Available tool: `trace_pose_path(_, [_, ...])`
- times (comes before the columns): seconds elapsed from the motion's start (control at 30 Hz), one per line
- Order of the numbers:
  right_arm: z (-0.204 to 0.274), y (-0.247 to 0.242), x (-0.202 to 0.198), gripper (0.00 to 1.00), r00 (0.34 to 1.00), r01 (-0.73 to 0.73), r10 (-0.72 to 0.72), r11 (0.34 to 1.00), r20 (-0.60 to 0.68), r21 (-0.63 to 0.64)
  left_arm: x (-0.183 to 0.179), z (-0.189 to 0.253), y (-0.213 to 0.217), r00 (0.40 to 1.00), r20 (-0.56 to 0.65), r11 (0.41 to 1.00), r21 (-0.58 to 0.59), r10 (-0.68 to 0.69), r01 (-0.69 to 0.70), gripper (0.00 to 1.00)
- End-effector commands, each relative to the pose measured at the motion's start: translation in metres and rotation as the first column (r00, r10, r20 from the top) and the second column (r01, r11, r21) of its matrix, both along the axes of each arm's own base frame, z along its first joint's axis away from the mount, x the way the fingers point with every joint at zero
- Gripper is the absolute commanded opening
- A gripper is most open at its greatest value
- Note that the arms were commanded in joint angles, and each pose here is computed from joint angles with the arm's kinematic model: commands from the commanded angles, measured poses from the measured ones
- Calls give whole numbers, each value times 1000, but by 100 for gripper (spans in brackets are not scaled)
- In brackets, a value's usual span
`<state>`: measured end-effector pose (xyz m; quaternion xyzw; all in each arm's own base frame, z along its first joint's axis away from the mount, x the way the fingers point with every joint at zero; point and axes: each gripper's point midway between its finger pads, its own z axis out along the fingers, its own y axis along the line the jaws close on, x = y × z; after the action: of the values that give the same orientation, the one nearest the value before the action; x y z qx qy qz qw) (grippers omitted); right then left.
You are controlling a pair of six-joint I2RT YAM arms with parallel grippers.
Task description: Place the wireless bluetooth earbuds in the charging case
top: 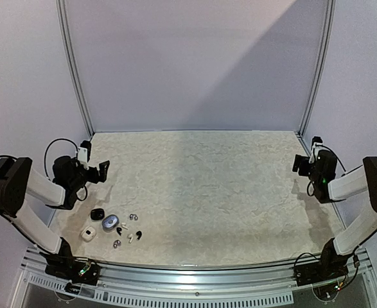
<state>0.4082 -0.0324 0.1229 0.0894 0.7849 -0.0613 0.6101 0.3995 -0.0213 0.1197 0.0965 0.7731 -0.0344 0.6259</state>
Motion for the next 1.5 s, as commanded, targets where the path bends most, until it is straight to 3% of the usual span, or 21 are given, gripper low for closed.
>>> trace_pose_path(0.0, [41, -16, 20, 99, 992, 105, -104, 994, -67, 23, 2, 0, 1, 1000, 2, 1000, -6, 0, 0, 99])
trace_pose_path(0.2, [100, 26, 57, 99, 1000, -23, 17, 964, 25, 264, 1, 1, 0, 1000, 5, 1000, -3, 3, -3, 99])
trace_pose_path(0.37, [133, 100, 86, 99, 979, -194, 201, 969, -33, 155, 10, 42, 25, 986, -75, 989, -1, 151, -151, 99])
trace_pose_path(0.43, [130, 134, 96, 99, 951, -280, 295, 949, -92, 144, 15, 70, 12, 989, -136, 997, 60, 61, -53, 99])
trace_pose_path(0.5, [128, 169, 101, 98, 919, -360, 374, 925, -127, 123, 10, 75, -7, 956, -287, 993, 82, -64, 91, 99])
trace_pose_path(0.6, [127, 225, 98, 98, 853, -492, 498, 867, -158, 79, -27, 64, -42, 816, -519, 939, 69, -255, 337, 99])
trace_pose_path(0.7, [111, 273, 85, 98, 770, -600, 593, 799, -233, 51, -102, 41, -77, 545, -737, 758, 68, -400, 648, 99])
trace_pose_path(0.73, [102, 285, 81, 97, 753, -616, 605, 786, -259, 44, -135, 29, -77, 420, -820, 693, 41, -388, 720, 99])
trace_pose_path(0.8, [89, 304, 71, 97, 733, -632, 611, 774, -299, 33, -175, 17, -78, 267, -905, 609, 12, -330, 793, 90])
trace_pose_path(0.87, [76, 317, 64, 97, 722, -637, 607, 771, -333, 24, -201, 8, -71, 176, -951, 575, -2, -255, 818, 80])
trace_pose_path(0.93, [62, 329, 54, 96, 696, -653, 615, 757, -370, 30, -222, -7, -64, 111, -979, 537, 1, -173, 843, 79])
trace_pose_path(1.0, [48, 340, 43, 96, 664, -675, 623, 737, -414, 26, -232, -22, -64, 110, -986, 490, 37, -121, 871, 82])
trace_pose_path(1.1, [36, 348, 30, 96, 644, -686, 609, 728, -463, 4, -224, -41, -71, 186, -979, 459, 126, -88, 879, 86])
trace_pose_path(1.2, [29, 349, 20, 96, 626, -691, 603, 723, -494, 6, -209, -54, -72, 241, -969, 489, 188, -48, 852, 80])
trace_pose_path(1.33, [25, 346, 14, 96, 631, -671, 594, 741, -500, 32, -198, -66, -70, 261, -965, 506, 222, -7, 834, 64])
trace_pose_path(1.47, [26, 344, 11, 96, 636, -659, 589, 751, -498, 45, -192, -79, -76, 245, -970, 543, 204, -2, 814, 64])
